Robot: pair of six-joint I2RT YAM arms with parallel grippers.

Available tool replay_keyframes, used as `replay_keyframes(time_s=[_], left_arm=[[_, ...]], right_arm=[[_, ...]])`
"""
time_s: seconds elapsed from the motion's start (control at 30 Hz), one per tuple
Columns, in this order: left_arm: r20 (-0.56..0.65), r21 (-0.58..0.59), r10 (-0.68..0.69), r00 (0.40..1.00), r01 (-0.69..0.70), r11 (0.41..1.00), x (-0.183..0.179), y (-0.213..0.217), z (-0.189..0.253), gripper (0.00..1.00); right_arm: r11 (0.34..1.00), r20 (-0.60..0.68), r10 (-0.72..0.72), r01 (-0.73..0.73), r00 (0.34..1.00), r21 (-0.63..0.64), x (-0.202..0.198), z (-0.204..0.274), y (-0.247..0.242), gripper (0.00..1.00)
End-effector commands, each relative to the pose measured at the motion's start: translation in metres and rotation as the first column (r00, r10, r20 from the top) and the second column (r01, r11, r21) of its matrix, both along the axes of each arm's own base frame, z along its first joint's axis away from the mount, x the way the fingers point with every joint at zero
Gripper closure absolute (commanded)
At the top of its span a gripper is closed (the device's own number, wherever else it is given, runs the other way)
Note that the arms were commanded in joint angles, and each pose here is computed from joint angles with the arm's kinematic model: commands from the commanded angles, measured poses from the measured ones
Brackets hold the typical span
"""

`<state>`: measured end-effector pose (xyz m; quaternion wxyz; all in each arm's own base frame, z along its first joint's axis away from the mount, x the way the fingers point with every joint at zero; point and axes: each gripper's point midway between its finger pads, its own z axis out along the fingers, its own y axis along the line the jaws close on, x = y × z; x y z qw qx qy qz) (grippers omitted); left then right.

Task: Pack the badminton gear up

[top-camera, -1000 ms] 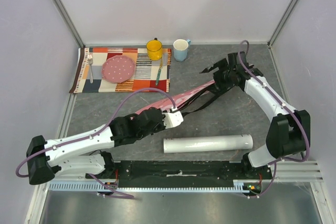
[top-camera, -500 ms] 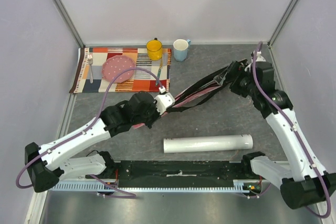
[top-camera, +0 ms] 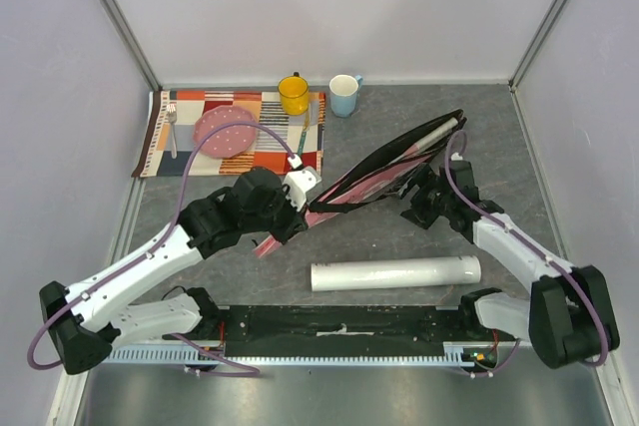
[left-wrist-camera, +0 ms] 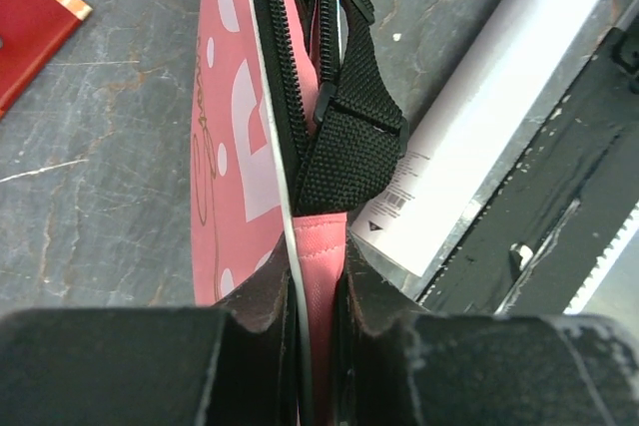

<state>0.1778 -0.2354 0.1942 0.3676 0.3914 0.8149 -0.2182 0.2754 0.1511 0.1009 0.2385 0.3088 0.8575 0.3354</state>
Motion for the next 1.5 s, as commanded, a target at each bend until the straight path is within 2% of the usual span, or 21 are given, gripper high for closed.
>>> replay_keyframes(time_s=[0.0, 0.03, 0.13, 0.23, 0.3, 0.33, 0.4, 0.47, 0.53, 0.57, 0.73, 0.87, 0.93, 1.03, 1.1, 1.17, 1.2, 1.27, 1.33, 1.4, 1.47], left_arm=[[-0.043, -0.182, -0.048, 0.998, 0.039, 0.983, -0.014, -0.023, 0.033, 0.98], [-0.045, -0.191, -0.046, 0.998, 0.036, 0.981, -0.014, -0.024, 0.034, 0.98], [-0.044, -0.187, -0.035, 0.998, 0.026, 0.982, -0.013, -0.022, 0.03, 0.98], [-0.051, -0.162, -0.007, 0.999, -0.002, 0.987, -0.009, -0.016, 0.016, 0.98], [-0.064, -0.166, 0.008, 0.998, -0.018, 0.986, -0.008, -0.014, 0.012, 0.98], [-0.07, -0.164, 0.016, 0.997, -0.027, 0.986, -0.007, -0.012, 0.009, 0.98], [-0.077, -0.156, 0.039, 0.996, -0.051, 0.986, -0.004, -0.01, 0.006, 0.98], [-0.081, -0.131, 0.065, 0.995, -0.076, 0.988, -0.001, -0.005, 0.0, 0.98], [-0.096, -0.11, 0.071, 0.993, -0.082, 0.991, 0.0, -0.005, -0.004, 0.98], [-0.108, -0.102, 0.065, 0.992, -0.076, 0.992, -0.002, -0.004, -0.006, 0.98], [-0.117, -0.12, 0.03, 0.993, -0.044, 0.992, -0.008, -0.008, -0.001, 0.98], [-0.151, -0.111, -0.027, 0.988, 0.01, 0.994, -0.019, -0.009, -0.003, 0.98], [-0.145, -0.117, -0.066, 0.987, 0.049, 0.992, -0.023, -0.011, 0.0, 0.98], [-0.137, -0.139, -0.084, 0.987, 0.065, 0.988, -0.025, -0.013, 0.007, 0.98], [-0.138, -0.153, -0.095, 0.986, 0.073, 0.985, -0.026, -0.015, 0.011, 0.98], [-0.144, -0.166, -0.099, 0.985, 0.074, 0.983, -0.027, -0.017, 0.012, 0.98], [-0.148, -0.169, -0.101, 0.984, 0.076, 0.983, -0.027, -0.018, 0.012, 0.98], [-0.156, -0.177, -0.102, 0.983, 0.074, 0.981, -0.028, -0.019, 0.013, 0.98], [-0.157, -0.171, -0.087, 0.984, 0.059, 0.983, -0.026, -0.018, 0.012, 0.98], [-0.154, -0.169, -0.057, 0.986, 0.031, 0.985, -0.023, -0.016, 0.012, 0.98], [-0.16, -0.182, -0.043, 0.986, 0.014, 0.983, -0.021, -0.016, 0.014, 0.98]], right_arm=[[0.99, 0.1, -0.024, 0.01, 0.995, 0.139, 0.032, 0.025, 0.03, 0.18], [0.989, 0.082, -0.031, 0.019, 0.996, 0.145, 0.035, 0.017, 0.033, 0.2], [0.986, 0.084, -0.022, 0.007, 0.996, 0.169, 0.044, 0.014, 0.043, 0.48], [0.993, 0.054, -0.003, -0.003, 0.999, 0.114, 0.04, 0.012, 0.04, 0.69], [0.997, 0.102, -0.026, 0.018, 0.994, 0.08, 0.044, 0.024, 0.032, 0.91], [0.999, 0.116, -0.017, 0.012, 0.993, 0.043, 0.038, 0.032, 0.027, 0.97], [0.999, 0.224, -0.031, 0.037, 0.974, -0.019, 0.051, 0.07, 0.017, 1.0], [0.995, 0.327, 0.006, 0.025, 0.945, -0.093, 0.057, 0.118, 0.011, 1.0], [0.983, 0.334, 0.04, 0.023, 0.942, -0.182, 0.062, 0.13, 0.003, 1.0], [0.982, 0.388, 0.049, 0.027, 0.92, -0.186, 0.071, 0.162, 0.005, 1.0], [0.978, 0.418, 0.099, -0.01, 0.903, -0.21, 0.108, 0.191, 0.021, 1.0], [0.968, 0.518, 0.123, 0.013, 0.846, -0.251, 0.137, 0.235, 0.031, 1.0], [0.963, 0.552, 0.154, 0.002, 0.82, -0.271, 0.155, 0.243, 0.038, 1.0], [0.949, 0.491, 0.201, -0.044, 0.848, -0.312, 0.178, 0.219, 0.049, 0.97], [0.941, 0.416, 0.235, -0.1, 0.879, -0.322, 0.192, 0.183, 0.059, 0.68], [0.913, 0.338, 0.335, -0.214, 0.88, -0.348, 0.195, 0.179, 0.067, 0.51], [0.883, 0.24, 0.38, -0.273, 0.893, -0.381, 0.201, 0.147, 0.07, 0.45], [0.812, 0.188, 0.473, -0.343, 0.861, -0.472, 0.195, 0.155, 0.063, 0.36], [0.76, 0.166, 0.432, -0.259, 0.886, -0.597, 0.193, 0.159, 0.031, 0.26], [0.766, 0.214, 0.402, -0.199, 0.89, -0.611, 0.183, 0.181, 0.012, 0.21], [0.793, 0.207, 0.379, -0.2, 0.902, -0.576, 0.175, 0.169, -0.002, 0.18]])
